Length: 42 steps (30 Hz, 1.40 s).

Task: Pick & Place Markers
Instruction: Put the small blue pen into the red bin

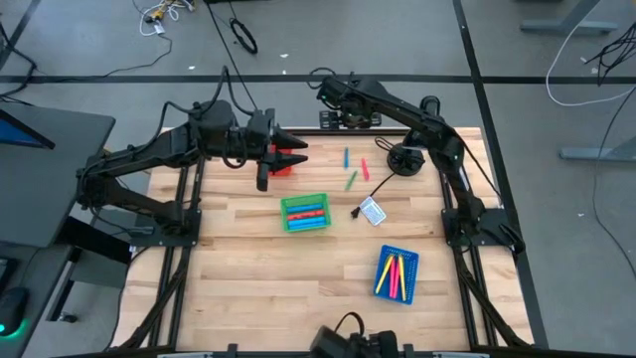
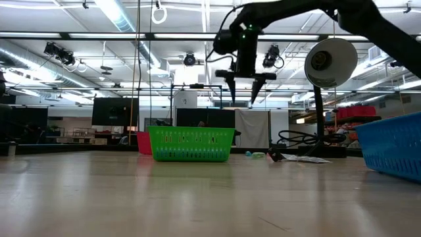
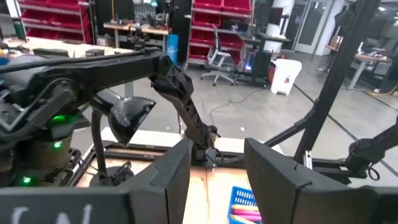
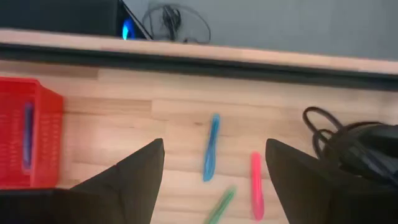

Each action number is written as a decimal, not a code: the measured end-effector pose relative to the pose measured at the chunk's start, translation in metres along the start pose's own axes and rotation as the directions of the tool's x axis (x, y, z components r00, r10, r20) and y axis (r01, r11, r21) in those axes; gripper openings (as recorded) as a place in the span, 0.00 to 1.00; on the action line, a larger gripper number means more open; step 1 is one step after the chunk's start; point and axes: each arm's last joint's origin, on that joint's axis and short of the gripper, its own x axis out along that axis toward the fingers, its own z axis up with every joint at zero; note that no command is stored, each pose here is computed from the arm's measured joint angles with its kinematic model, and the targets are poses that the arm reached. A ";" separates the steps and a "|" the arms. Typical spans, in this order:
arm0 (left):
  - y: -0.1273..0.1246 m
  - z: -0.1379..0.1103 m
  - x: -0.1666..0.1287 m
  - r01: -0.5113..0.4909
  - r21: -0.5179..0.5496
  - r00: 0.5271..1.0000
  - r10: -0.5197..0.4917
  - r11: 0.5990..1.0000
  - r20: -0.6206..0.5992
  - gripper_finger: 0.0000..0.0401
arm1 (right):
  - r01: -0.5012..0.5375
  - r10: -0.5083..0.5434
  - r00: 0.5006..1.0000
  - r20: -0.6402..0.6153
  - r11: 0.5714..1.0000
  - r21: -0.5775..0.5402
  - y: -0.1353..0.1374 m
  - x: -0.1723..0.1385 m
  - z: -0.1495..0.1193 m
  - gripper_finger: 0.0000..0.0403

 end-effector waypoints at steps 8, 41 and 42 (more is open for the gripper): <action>0.001 -0.006 0.000 -0.006 -0.013 0.998 0.005 1.000 -0.063 0.39 | 0.035 -0.038 0.994 -0.102 0.999 -0.028 0.008 0.041 -0.003 0.65; 0.002 -0.011 -0.001 -0.036 0.034 0.994 0.040 0.999 -0.105 0.39 | -0.062 0.067 0.934 -0.352 0.998 0.025 -0.006 0.131 -0.033 0.70; 0.002 -0.011 -0.001 -0.036 0.034 0.994 0.039 0.999 -0.106 0.39 | -0.062 0.068 0.934 -0.351 0.998 0.029 -0.007 0.132 -0.031 0.70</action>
